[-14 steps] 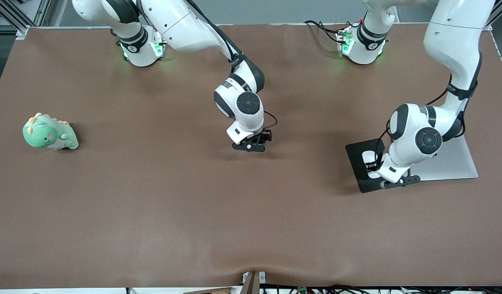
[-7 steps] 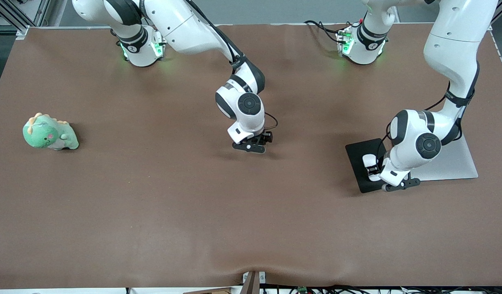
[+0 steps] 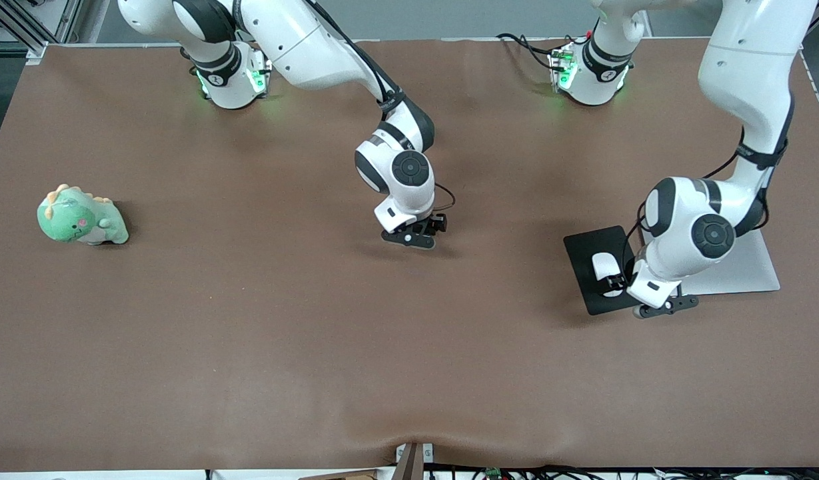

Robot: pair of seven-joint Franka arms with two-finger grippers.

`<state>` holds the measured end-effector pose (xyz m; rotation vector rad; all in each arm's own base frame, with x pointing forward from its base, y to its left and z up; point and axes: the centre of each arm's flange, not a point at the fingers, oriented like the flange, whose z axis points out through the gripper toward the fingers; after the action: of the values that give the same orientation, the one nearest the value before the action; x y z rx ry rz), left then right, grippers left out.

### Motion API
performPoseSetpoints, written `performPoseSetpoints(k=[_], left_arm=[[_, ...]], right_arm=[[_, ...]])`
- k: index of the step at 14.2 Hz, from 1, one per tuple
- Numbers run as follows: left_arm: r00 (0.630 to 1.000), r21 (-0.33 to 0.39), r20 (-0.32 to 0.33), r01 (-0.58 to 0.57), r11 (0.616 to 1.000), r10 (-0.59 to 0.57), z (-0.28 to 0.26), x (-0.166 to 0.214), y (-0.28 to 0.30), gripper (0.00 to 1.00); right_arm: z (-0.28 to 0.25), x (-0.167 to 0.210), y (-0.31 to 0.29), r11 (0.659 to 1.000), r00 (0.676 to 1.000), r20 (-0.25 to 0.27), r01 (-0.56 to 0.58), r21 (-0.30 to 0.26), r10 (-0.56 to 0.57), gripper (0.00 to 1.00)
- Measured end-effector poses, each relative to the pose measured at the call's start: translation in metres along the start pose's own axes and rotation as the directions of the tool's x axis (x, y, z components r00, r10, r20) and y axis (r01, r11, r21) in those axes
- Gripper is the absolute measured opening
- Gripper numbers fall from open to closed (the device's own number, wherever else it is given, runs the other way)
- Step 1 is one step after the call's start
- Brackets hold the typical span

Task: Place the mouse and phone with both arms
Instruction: 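Lower the mouse onto the black pad and open the left gripper, then raise the left gripper away while the right gripper lifts the phone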

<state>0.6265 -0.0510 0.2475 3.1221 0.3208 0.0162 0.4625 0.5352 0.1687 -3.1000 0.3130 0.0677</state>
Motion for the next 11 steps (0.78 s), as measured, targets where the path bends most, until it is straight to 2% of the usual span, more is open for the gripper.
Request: performPoseSetpoints(k=[3,5,8,11], left_arm=[[1.0,0.034,0.025,0.005,0.999,-0.006,-0.098,0.016,0.0,1.0],[0.999,0.053,0.044,0.002,0.999,-0.005,-0.172,0.021,-0.003,1.0],[0.998,0.068,0.067,-0.018,0.998,0.014,-0.264,0.014,-0.007,1.0],[0.997,0.065,0.028,-0.071,0.995,0.069,-0.337,-0.012,-0.008,1.0]], right_arm=[[0.0,-0.003,-0.002,1.0,1.0,-0.01,0.013,-0.006,-0.013,1.0],[-0.005,-0.003,-0.005,1.0,1.0,-0.015,0.017,-0.002,-0.017,0.81],[-0.006,-0.001,-0.004,1.0,0.999,-0.027,0.025,-0.01,-0.025,0.8],[-0.02,0.026,0.007,1.0,0.997,-0.072,0.009,-0.027,-0.011,0.8]])
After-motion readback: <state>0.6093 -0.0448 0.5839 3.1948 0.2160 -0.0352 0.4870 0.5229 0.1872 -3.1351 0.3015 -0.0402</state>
